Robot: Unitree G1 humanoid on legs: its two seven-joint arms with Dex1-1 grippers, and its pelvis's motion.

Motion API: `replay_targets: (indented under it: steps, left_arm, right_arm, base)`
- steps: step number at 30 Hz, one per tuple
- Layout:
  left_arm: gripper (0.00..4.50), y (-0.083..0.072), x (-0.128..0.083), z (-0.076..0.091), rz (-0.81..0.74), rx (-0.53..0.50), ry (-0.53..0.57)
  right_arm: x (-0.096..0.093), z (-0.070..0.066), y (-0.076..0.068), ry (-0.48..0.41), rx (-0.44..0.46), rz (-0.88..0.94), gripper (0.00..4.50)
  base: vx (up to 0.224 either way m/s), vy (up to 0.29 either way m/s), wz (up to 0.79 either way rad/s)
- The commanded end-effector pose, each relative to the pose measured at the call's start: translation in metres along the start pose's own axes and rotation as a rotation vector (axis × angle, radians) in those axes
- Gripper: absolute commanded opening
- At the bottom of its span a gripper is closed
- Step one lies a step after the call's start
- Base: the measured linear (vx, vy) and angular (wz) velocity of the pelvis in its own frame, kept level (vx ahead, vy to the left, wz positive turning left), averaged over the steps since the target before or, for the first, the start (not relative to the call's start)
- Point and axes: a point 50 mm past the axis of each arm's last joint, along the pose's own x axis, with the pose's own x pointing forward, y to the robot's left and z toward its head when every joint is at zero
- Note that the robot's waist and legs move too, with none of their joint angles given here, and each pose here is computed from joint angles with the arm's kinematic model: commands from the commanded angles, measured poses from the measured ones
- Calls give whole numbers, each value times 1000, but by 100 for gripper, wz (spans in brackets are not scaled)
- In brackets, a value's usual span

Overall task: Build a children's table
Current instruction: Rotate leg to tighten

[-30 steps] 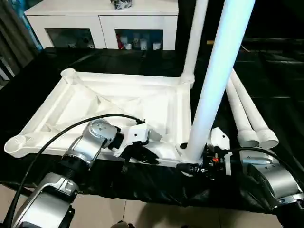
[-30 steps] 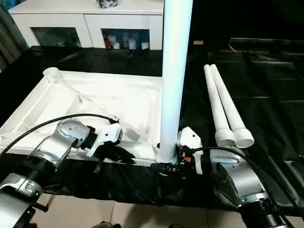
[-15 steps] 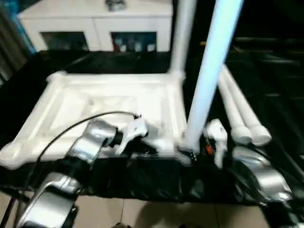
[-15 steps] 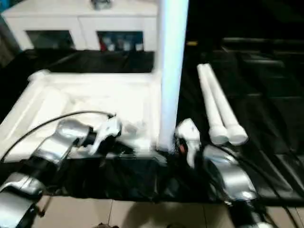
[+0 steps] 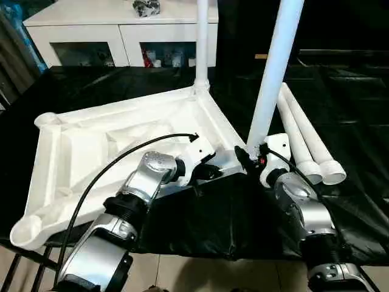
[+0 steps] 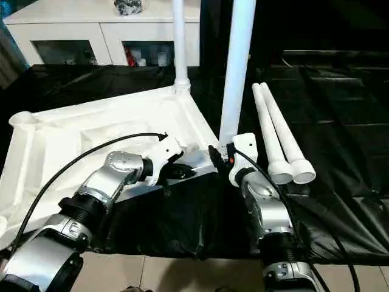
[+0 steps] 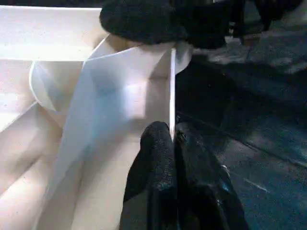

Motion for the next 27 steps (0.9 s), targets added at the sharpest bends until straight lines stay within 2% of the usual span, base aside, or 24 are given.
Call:
replay_targets:
  steps: [1, 6, 9, 11, 17, 23, 27]
  left_arm:
    - [0, -22, 23, 13, -82, 37, -33]
    - [0, -18, 11, 5, -140, 103, -24]
    - [0, -18, 2, 3, -194, 134, -35]
    - [0, -19, -5, 4, -263, 154, -61]
    - [0, -19, -20, -3, -385, 201, -31]
    - [0, -16, -34, -8, -455, 236, -4]
    - [0, -15, -41, -11, -482, 245, 16]
  right_arm:
    - [11, -6, 50, 25, 24, 216, 379]
    - [2, -1, 37, 9, -87, 305, 400]
    - [-8, 0, 34, 14, -130, 429, 400]
    - [-20, 0, 35, 43, -189, 576, 400]
    - [-45, 1, 26, 128, -226, 806, 400]
    - [-63, 1, 15, 215, -224, 929, 400]
    - [-69, 0, 10, 265, -229, 964, 365]
  base:
    - [0, 0, 0]
    - [0, 0, 0]
    - [0, 0, 0]
    - [0, 0, 0]
    - [0, 0, 0]
    - [0, 0, 0]
    - [0, 0, 0]
